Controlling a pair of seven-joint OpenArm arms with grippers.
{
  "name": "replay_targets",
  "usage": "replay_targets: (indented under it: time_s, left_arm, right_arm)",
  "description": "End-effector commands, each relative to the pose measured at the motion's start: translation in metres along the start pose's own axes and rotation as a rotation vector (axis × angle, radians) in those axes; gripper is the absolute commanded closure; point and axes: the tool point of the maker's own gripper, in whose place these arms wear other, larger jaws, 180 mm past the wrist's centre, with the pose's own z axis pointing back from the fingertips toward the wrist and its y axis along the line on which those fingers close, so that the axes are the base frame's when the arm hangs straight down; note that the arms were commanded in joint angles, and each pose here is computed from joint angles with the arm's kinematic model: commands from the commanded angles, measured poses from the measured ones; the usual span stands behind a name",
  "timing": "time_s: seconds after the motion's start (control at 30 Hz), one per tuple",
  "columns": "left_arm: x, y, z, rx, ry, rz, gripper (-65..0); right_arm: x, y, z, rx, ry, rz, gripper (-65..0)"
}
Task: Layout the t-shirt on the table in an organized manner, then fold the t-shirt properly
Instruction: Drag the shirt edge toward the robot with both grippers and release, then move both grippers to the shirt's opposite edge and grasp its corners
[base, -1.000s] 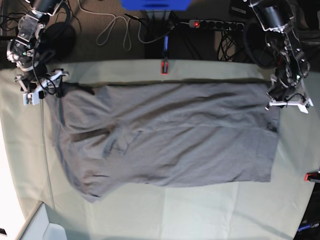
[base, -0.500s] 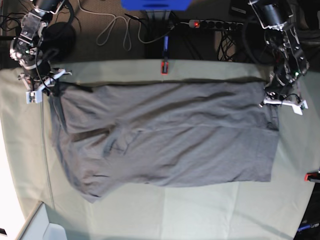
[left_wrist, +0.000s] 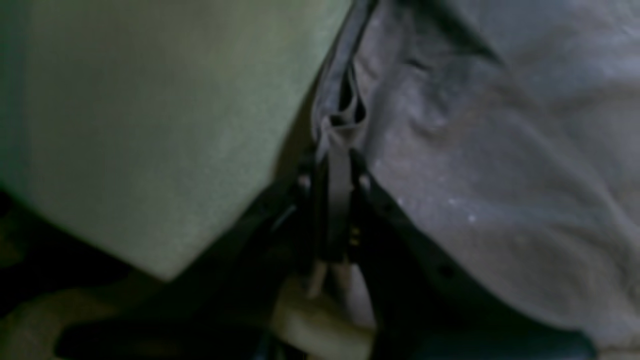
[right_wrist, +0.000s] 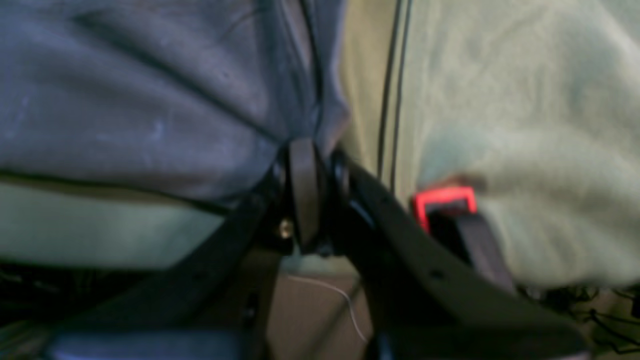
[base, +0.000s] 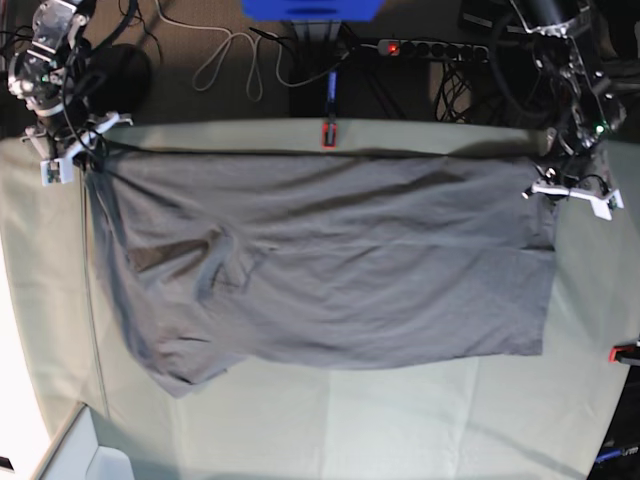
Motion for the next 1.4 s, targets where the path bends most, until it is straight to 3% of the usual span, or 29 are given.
replay_targets:
  time_s: [0.0,0.1,0.27,0.7,0.77,0.83,0.93,1.0,1.23,1.37]
  left_arm:
    - [0.018,0.009,0.006,0.017,-0.055,-0.003,0.0]
    - [0.029,0.021,0.014,0.042,-0.081,0.018,0.0]
    - [0.022,0.038,0.018,0.075,-0.016,0.053,0.0]
    - [0.016,0.039,0.017,0.078,0.006,0.056,-0.2]
    - [0.018,0.040,0.018,0.079,0.001,0.050,-2.8]
    - [0.015,0.042,0.020,0.084,0.008,0.046,-10.3]
    - [0.013,0.046,0.022,0.094,0.010,0.047,-26.6]
    - [0.013,0.047,0.022,0.096,0.011,0.048,-33.1]
    - [0.019,0.060,0.026,0.122,-0.011,0.081,-33.5]
    - [0.033,0.062,0.033,0.129,-0.055,0.082,-33.7]
  right_arm:
    - [0.008,-0.009,0.007,-0.020,-0.030,0.019,0.0]
    - [0.006,-0.009,0.015,-0.024,-0.025,0.039,0.0]
    - [0.004,-0.005,0.025,-0.024,-0.022,0.061,0.0]
    - [-0.018,0.005,0.034,-0.003,0.026,0.057,0.0]
    - [-0.018,0.006,0.033,0.000,0.028,0.058,0.0]
    - [-0.019,0.006,0.034,0.000,0.029,0.058,-0.4]
    - [-0.020,0.006,0.034,0.000,0.034,0.059,-8.4]
    - [-0.020,0.004,0.036,-0.004,0.034,0.061,-15.2]
    - [-0.015,-0.012,0.040,-0.052,0.017,0.049,-27.3]
    - [0.008,-0.017,0.048,-0.057,-0.067,0.014,-32.6]
